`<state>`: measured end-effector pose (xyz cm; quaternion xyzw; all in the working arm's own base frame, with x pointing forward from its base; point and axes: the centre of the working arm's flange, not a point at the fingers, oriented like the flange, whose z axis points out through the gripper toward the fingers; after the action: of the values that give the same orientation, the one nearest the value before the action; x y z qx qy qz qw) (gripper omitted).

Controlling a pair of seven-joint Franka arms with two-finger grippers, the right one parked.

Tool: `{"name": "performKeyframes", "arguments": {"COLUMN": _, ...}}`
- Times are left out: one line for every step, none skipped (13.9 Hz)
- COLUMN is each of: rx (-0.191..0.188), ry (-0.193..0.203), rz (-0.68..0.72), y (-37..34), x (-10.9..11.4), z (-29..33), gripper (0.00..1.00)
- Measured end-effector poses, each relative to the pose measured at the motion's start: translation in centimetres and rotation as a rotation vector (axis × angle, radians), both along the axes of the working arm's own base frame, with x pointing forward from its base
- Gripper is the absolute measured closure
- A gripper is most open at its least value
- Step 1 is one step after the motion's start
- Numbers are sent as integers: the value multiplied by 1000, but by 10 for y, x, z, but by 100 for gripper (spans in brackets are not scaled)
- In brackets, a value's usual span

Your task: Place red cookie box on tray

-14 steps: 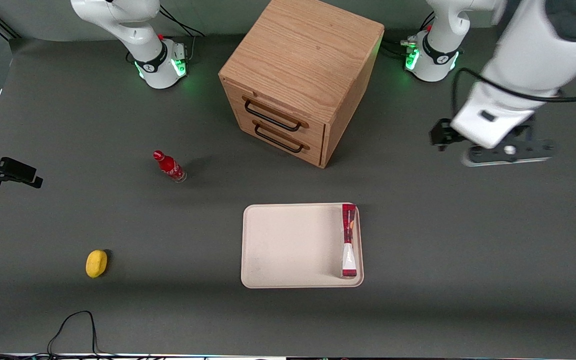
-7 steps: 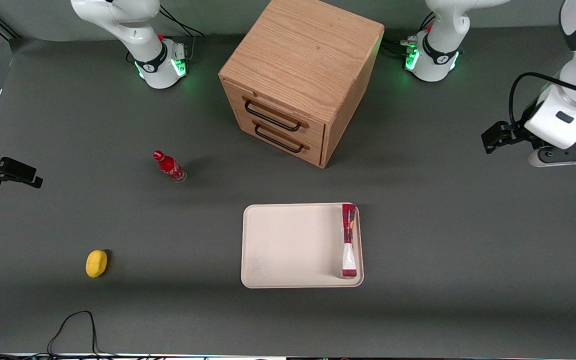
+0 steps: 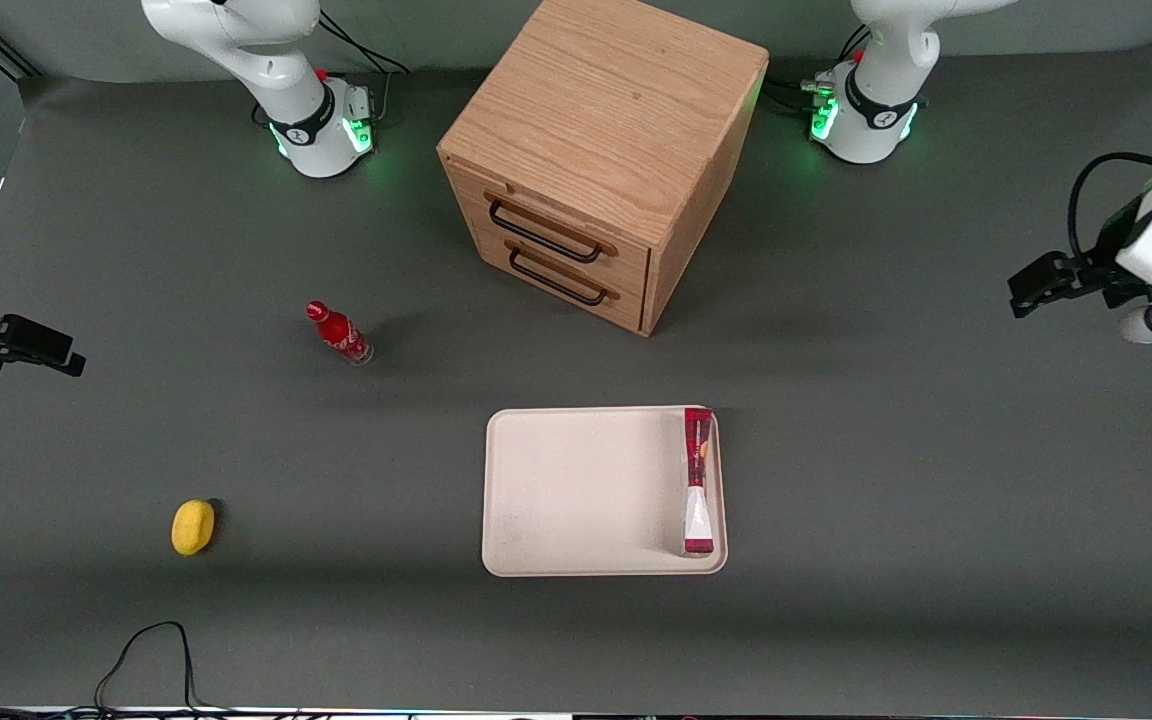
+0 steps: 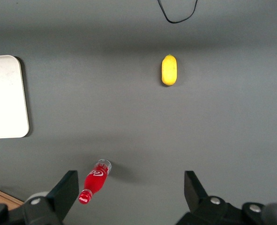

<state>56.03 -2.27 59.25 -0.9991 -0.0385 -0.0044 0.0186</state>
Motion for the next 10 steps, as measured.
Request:
{"name": "performKeyframes", "arguments": {"rx": -13, "ry": 0, "rz": 2, "y": 6, "x": 2, "z": 0, "gripper": 0}}
{"name": "performKeyframes", "arguments": {"rx": -23, "ry": -1, "rz": 4, "y": 10, "x": 4, "z": 0, "gripper": 0}}
{"name": "performKeyframes", "arguments": {"rx": -26, "ry": -4, "rz": 4, "y": 11, "x": 7, "z": 1, "gripper": 0}}
{"name": "performKeyframes", "arguments": {"rx": -27, "ry": -7, "rz": 1, "y": 10, "x": 11, "z": 2, "gripper": 0}}
{"name": "performKeyframes", "arguments": {"rx": -28, "ry": -8, "rz": -7, "y": 9, "x": 13, "z": 2, "gripper": 0}}
{"name": "performKeyframes", "arguments": {"rx": -28, "ry": -8, "rz": -25, "y": 9, "x": 14, "z": 2, "gripper": 0}}
{"name": "performKeyframes", "arguments": {"rx": -27, "ry": -7, "rz": -40, "y": 10, "x": 14, "z": 2, "gripper": 0}}
{"name": "performKeyframes", "arguments": {"rx": -27, "ry": -6, "rz": -47, "y": 11, "x": 13, "z": 2, "gripper": 0}}
{"name": "performKeyframes", "arguments": {"rx": -27, "ry": -4, "rz": -50, "y": 12, "x": 13, "z": 2, "gripper": 0}}
{"name": "performKeyframes", "arguments": {"rx": -27, "ry": -3, "rz": -53, "y": 12, "x": 13, "z": 2, "gripper": 0}}
